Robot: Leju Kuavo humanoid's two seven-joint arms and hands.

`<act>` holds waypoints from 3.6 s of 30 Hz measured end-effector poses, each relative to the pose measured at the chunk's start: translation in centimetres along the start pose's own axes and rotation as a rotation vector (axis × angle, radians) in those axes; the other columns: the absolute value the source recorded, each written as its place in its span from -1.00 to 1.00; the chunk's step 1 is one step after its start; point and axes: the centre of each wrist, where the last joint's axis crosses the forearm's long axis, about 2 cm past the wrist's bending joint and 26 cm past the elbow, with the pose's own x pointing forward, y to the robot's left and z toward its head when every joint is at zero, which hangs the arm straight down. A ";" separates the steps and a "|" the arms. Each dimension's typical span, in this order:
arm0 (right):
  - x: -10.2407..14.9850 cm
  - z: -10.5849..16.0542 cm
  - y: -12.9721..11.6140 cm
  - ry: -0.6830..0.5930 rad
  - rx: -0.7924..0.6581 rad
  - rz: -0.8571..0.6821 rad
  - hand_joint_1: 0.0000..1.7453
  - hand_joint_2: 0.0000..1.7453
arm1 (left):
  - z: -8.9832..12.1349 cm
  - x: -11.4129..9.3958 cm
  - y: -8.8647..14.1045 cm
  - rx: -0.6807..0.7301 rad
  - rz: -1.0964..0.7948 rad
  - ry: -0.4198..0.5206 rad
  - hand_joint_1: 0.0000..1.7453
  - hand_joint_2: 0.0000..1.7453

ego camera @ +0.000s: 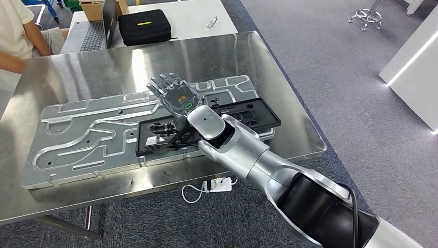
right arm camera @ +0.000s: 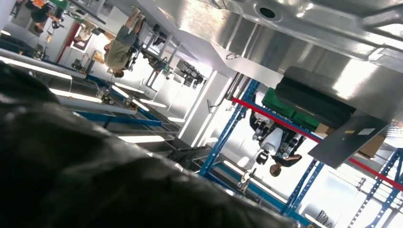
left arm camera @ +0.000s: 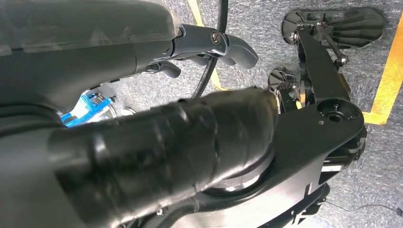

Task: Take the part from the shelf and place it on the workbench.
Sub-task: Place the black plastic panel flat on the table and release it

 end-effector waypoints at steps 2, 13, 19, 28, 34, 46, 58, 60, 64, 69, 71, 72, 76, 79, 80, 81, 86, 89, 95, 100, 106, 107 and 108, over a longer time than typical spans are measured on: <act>0.0 0.0 0.0 -0.006 -0.006 -0.001 -1.00 -1.00 | 0.0 0.0 0.0 -0.009 -0.002 -0.003 -1.00 -1.00; 3.7 1.4 -1.5 -0.135 -0.145 -0.169 -1.00 -1.00 | 0.2 0.0 0.4 0.086 -0.067 -0.006 -1.00 -1.00; 6.3 2.9 -1.8 -0.217 -0.237 -0.260 -1.00 -1.00 | 0.1 -0.1 0.2 0.108 -0.119 -0.009 -1.00 -1.00; 7.0 4.9 -1.2 -0.261 -0.289 -0.299 -1.00 -1.00 | -0.1 -0.4 -0.3 0.098 -0.136 -0.013 -1.00 -1.00; 7.0 5.3 -2.6 -0.264 -0.358 -0.281 -1.00 -1.00 | 0.5 -0.6 0.7 0.087 -0.186 0.011 -1.00 -1.00; 6.4 5.4 -4.5 -0.242 -0.397 -0.250 -1.00 -1.00 | 2.1 -1.2 4.8 0.133 -0.289 0.071 -1.00 -1.00; 5.2 6.0 -4.9 -0.208 -0.432 -0.248 -1.00 -1.00 | 2.8 -1.9 6.2 0.189 -0.297 0.099 -1.00 -1.00; 4.9 6.2 -5.3 -0.201 -0.451 -0.253 -1.00 -1.00 | 2.7 -2.0 6.1 0.197 -0.287 0.093 -1.00 -1.00; 4.5 6.5 -5.5 -0.184 -0.472 -0.266 -1.00 -1.00 | 2.8 -2.3 6.2 0.208 -0.283 0.095 -1.00 -1.00; 3.2 8.3 -3.1 -0.122 -0.484 -0.314 -1.00 -1.00 | 2.4 -2.1 5.6 0.280 -0.338 0.075 -1.00 -1.00; 2.3 9.4 -1.4 -0.105 -0.460 -0.330 -1.00 -1.00 | 1.7 -1.6 4.4 0.314 -0.350 0.067 -1.00 -1.00; 2.1 9.8 -0.7 -0.104 -0.445 -0.336 -1.00 -1.00 | 1.2 -1.1 3.6 0.317 -0.351 0.065 -1.00 -1.00; 1.8 10.6 1.2 -0.108 -0.397 -0.350 -1.00 -1.00 | -0.7 1.2 0.2 0.257 -0.342 0.049 -1.00 -1.00; 1.0 10.9 3.0 -0.082 -0.339 -0.370 -1.00 -1.00 | -1.1 1.1 -0.9 0.219 -0.310 0.036 -1.00 -1.00; 0.6 11.0 3.7 -0.071 -0.316 -0.377 -1.00 -1.00 | -1.1 1.0 -1.0 0.211 -0.296 0.033 -1.00 -1.00; 0.2 11.2 4.4 -0.061 -0.295 -0.383 -1.00 -1.00 | -1.0 0.9 -1.1 0.205 -0.286 0.031 -1.00 -1.00; -0.9 11.7 6.1 -0.035 -0.243 -0.384 -1.00 -1.00 | -0.8 0.5 -1.1 0.192 -0.270 0.031 -1.00 -1.00; -0.9 11.8 6.3 -0.033 -0.238 -0.383 -1.00 -1.00 | -0.8 0.5 -1.1 0.192 -0.269 0.030 -1.00 -1.00; -2.9 12.0 9.0 0.069 -0.111 -0.370 -1.00 -1.00 | -0.6 0.0 -1.4 0.172 -0.216 0.032 -1.00 -1.00; -4.8 12.7 12.9 0.161 0.036 -0.384 -1.00 -1.00 | 0.5 -1.0 -0.8 0.196 -0.154 0.038 -1.00 -1.00; -5.7 14.2 17.6 0.269 0.250 -0.432 -1.00 -1.00 | 1.2 -1.5 -0.2 0.188 -0.093 0.028 -1.00 -1.00; -5.8 14.6 18.3 0.290 0.280 -0.441 -1.00 -1.00 | 1.4 -1.4 -0.1 0.194 -0.085 0.022 -1.00 -1.00; -6.0 14.9 18.9 0.310 0.305 -0.448 -1.00 -1.00 | 1.6 -1.4 0.0 0.199 -0.079 0.018 -1.00 -1.00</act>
